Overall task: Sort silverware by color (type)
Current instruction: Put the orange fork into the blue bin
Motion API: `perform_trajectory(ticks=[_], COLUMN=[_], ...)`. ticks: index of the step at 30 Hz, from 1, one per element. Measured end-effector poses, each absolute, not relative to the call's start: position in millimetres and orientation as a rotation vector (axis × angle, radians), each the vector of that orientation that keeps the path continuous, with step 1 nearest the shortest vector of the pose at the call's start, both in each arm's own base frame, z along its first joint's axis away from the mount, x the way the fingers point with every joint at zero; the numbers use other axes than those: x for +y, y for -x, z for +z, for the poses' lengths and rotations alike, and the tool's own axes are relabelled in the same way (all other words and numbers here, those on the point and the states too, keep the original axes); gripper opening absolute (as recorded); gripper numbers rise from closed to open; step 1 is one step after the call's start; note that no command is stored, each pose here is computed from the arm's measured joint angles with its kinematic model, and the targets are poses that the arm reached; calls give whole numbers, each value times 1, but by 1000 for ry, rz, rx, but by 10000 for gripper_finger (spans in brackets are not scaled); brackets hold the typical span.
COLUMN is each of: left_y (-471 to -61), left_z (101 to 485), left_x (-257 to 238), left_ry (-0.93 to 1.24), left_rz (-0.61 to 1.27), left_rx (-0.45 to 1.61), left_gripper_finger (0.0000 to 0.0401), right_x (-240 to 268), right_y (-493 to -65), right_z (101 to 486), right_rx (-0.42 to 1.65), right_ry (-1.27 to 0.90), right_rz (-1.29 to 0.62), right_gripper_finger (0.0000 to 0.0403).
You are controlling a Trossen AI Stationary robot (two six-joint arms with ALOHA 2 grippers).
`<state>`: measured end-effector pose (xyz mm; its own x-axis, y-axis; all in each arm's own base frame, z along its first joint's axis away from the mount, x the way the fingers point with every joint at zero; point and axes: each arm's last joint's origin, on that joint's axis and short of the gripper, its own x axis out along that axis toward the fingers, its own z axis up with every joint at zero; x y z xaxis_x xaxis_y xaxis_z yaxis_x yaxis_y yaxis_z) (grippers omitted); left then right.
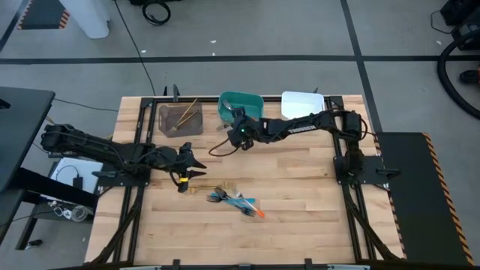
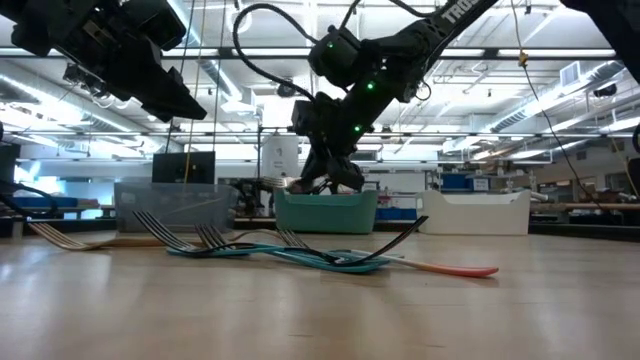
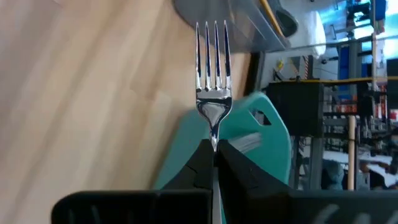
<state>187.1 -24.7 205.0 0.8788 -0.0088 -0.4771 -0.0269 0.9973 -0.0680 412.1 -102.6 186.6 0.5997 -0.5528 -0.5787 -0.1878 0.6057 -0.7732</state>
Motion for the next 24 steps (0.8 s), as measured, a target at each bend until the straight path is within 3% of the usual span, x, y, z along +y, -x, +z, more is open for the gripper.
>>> perform_trajectory(ticks=[16, 24], left_y=[-187, -187], left_z=[205, 205], left_x=[-25, -25], left_ry=[70, 66], left_rz=[9, 8], left_rx=[497, 497], left_gripper_finger=[112, 112], right_x=[-158, -180], right_y=[-397, -398], right_z=[196, 183], right_rx=[895, 856], right_ry=[856, 846], right_rz=[-342, -350], right_gripper_finger=[12, 12])
